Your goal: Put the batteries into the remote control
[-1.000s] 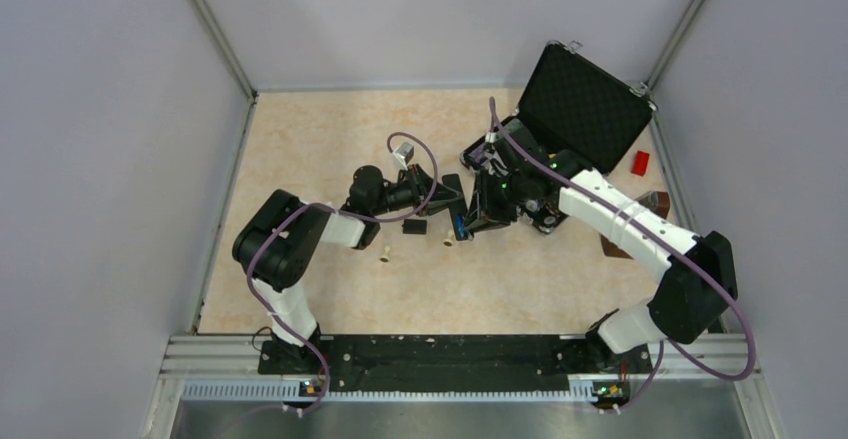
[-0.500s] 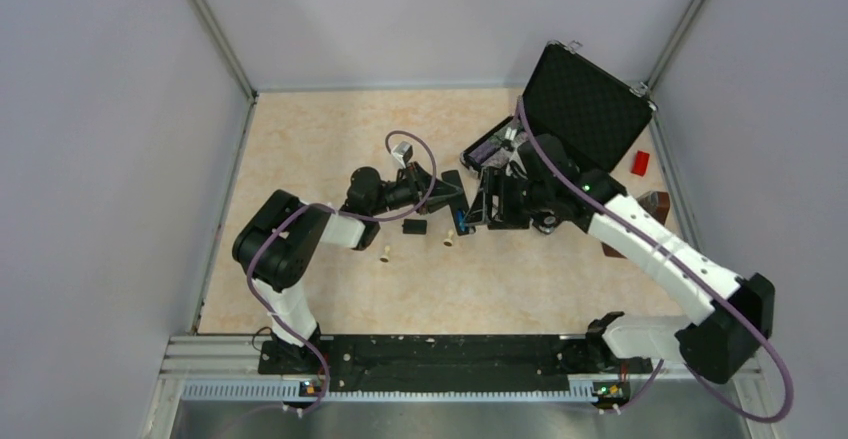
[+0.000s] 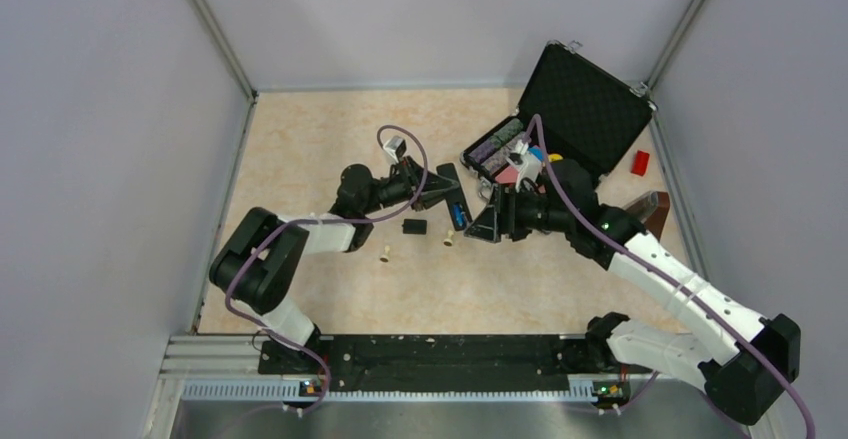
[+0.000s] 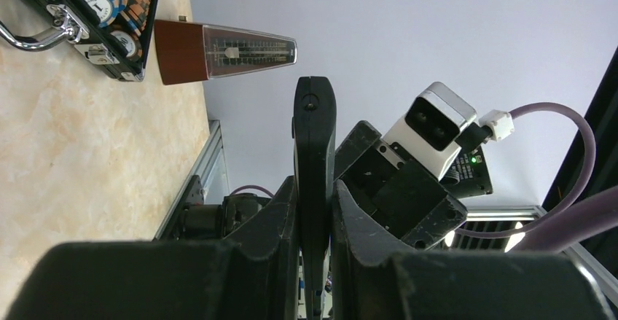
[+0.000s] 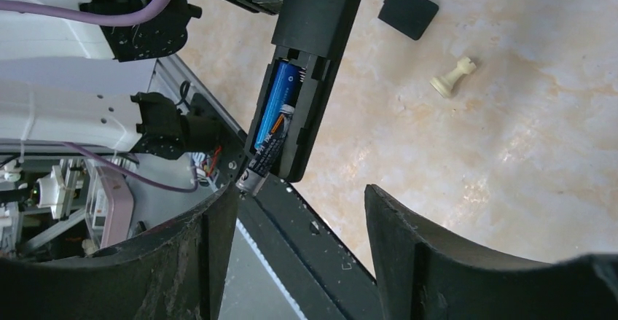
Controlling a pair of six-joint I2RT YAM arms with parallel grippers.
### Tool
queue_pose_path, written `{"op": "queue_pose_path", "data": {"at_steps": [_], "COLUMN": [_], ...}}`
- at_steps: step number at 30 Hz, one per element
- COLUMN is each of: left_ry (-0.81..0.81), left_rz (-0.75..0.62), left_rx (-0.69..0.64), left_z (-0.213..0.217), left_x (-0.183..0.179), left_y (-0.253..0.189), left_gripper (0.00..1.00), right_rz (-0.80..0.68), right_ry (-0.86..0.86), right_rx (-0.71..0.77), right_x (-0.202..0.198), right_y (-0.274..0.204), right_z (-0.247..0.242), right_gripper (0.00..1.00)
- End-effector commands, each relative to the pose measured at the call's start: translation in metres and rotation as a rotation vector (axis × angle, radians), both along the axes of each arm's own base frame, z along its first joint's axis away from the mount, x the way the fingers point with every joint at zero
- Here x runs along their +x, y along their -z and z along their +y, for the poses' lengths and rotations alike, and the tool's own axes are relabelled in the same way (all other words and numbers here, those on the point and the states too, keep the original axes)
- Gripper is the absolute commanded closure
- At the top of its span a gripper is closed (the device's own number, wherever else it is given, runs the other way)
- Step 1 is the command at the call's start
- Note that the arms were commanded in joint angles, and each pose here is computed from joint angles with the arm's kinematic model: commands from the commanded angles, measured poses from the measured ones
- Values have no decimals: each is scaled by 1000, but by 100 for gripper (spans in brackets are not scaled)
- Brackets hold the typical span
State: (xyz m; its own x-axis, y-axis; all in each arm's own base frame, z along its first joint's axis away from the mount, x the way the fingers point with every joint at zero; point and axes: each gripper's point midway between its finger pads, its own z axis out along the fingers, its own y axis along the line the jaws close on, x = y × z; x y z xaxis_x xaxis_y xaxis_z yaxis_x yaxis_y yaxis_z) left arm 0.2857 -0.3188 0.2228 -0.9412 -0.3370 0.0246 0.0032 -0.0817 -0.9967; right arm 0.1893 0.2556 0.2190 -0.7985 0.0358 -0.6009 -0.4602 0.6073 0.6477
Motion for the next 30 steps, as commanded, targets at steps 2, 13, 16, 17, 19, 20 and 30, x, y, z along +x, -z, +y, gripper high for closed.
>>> {"op": "queue_pose_path", "data": {"at_steps": [2, 13, 16, 17, 19, 20, 30], "left_ry": [-12, 1, 3, 3, 2, 1, 41], "left_rz": [-47, -27, -21, -15, -1, 4, 29], "left_rx": [11, -13, -18, -20, -23, -27, -116], "left_z": [1, 0, 0, 0, 0, 1, 4], "left_x": [-4, -9, -8, -8, -8, -8, -18], "left_y": [-23, -27, -28, -28, -27, -27, -47], "left_gripper": [100, 100, 100, 100, 100, 100, 100], "right_rz": [-128, -137, -143, -144, -148, -154, -240], "right_ry": [-62, -21, -24, -25, -25, -25, -116], "right_rx": [121, 141, 148, 151, 155, 157, 253], "right_x": [6, 11, 10, 10, 10, 10, -7], "right_y": [-31, -32, -32, -32, -31, -32, -49], "right_z": [16, 15, 15, 15, 15, 15, 18], "right_gripper": [38, 39, 38, 38, 38, 38, 28]}}
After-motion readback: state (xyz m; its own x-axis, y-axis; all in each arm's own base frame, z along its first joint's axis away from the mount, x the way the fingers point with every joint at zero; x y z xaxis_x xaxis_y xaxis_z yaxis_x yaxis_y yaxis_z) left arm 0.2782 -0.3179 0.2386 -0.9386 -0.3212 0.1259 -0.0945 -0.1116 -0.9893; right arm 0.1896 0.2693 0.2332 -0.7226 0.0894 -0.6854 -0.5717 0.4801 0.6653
